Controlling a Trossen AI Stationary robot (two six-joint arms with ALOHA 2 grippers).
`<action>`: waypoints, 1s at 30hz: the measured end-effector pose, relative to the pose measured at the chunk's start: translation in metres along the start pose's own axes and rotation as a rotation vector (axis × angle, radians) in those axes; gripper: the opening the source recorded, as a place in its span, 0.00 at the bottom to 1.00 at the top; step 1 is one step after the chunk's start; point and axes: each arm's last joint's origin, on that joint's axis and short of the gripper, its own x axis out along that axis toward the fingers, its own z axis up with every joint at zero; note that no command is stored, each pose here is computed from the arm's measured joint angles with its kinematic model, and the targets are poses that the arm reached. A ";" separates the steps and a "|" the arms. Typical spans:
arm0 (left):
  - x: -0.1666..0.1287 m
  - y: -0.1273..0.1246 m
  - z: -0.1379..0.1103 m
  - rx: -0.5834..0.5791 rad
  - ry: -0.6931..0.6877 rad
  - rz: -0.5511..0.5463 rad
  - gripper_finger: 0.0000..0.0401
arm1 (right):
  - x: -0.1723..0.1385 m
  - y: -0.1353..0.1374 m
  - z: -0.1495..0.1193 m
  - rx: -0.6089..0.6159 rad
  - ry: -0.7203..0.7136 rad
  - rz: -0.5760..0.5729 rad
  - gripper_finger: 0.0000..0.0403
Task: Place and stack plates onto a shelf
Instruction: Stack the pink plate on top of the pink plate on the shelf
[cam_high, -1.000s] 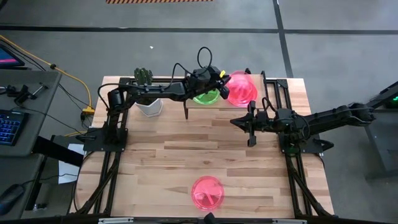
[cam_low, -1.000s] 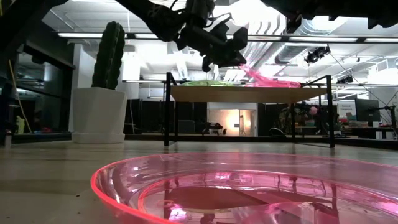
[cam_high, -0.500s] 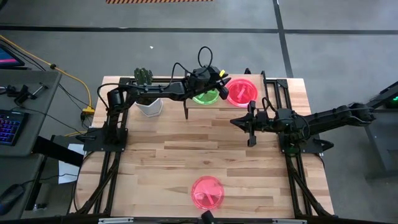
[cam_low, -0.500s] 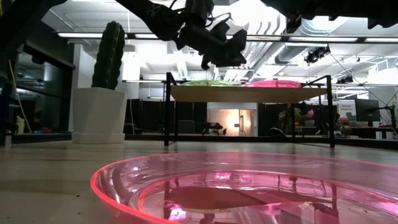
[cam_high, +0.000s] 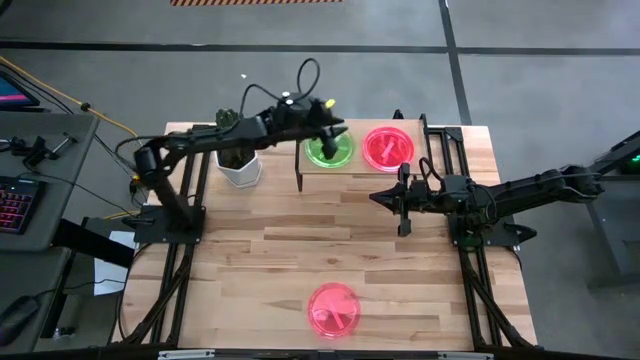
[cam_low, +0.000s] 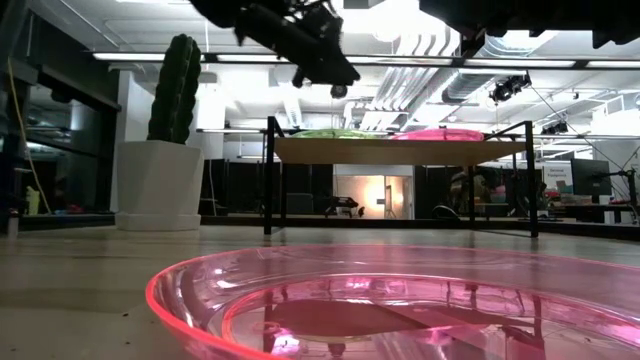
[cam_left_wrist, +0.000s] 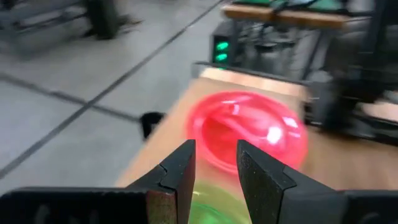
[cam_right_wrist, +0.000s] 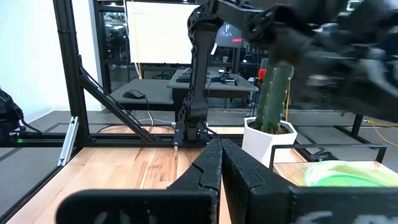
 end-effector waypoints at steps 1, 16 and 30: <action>-0.007 -0.004 -0.003 0.005 -0.018 -0.032 0.26 | 0.000 0.000 0.000 0.000 0.000 0.000 0.00; -0.136 -0.055 -0.127 -0.059 -0.519 -0.299 0.26 | 0.000 0.000 0.001 0.001 -0.012 -0.001 0.00; -0.177 -0.061 -0.139 0.042 -0.635 -0.340 0.26 | 0.000 0.000 0.004 0.005 -0.040 -0.003 0.00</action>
